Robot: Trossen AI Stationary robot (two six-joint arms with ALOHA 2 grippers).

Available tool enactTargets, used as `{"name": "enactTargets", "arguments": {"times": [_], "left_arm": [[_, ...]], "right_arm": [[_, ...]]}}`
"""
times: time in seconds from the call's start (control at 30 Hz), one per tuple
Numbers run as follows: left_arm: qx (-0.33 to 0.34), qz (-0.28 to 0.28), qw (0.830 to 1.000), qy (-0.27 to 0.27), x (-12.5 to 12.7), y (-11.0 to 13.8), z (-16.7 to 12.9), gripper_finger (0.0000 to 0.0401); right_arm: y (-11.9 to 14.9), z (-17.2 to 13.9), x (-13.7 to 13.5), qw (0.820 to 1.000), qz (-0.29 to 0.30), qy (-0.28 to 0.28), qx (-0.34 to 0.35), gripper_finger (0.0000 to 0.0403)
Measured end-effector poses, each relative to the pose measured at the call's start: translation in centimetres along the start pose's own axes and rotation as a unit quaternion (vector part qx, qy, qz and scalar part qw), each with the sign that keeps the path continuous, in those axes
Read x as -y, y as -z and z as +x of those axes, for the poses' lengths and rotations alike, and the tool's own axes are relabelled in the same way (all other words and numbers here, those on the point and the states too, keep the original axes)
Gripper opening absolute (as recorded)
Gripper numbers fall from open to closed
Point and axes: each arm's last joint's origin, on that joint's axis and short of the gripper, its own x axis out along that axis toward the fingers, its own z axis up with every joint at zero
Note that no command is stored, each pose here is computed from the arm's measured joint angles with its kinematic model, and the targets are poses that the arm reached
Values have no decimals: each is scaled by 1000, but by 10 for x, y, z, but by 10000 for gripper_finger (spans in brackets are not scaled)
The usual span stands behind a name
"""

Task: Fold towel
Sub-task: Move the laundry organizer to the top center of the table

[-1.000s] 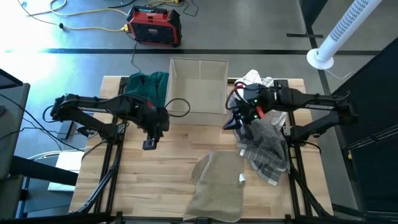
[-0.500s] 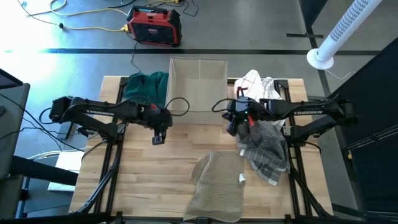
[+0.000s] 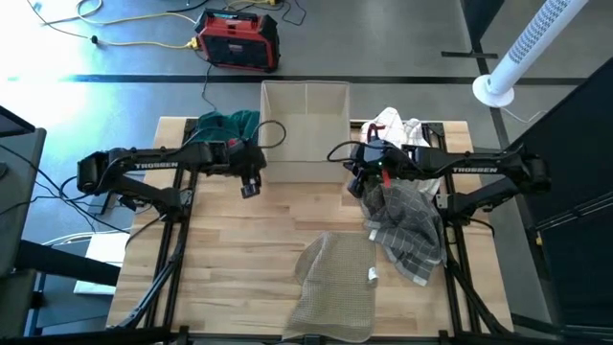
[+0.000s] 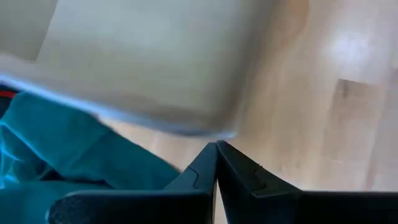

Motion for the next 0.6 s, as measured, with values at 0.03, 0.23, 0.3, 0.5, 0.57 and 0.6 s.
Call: {"name": "enactTargets", "arguments": {"times": [0.03,0.23,0.3,0.5,0.57,0.6], "left_arm": [[5,-5,1000,6,-2,-1,0,0],[21,-12,1000,-10,-10,-4,2,0],[26,-14,999,-18,-14,-4,2,0],[37,-28,998,-42,-24,-6,3,0],[33,-32,998,-44,-27,-6,1,0],[32,-33,998,-44,-28,-7,-1,0]], "right_arm": [[0,-1,0,1000,-2,0,-2,0],[-1,-2,4,1000,-13,23,3,0],[-1,-2,5,999,-17,32,5,0],[-2,-2,11,999,-12,52,8,0],[-2,-2,12,999,-8,53,9,0],[-2,-4,12,999,-7,52,11,0]]}}
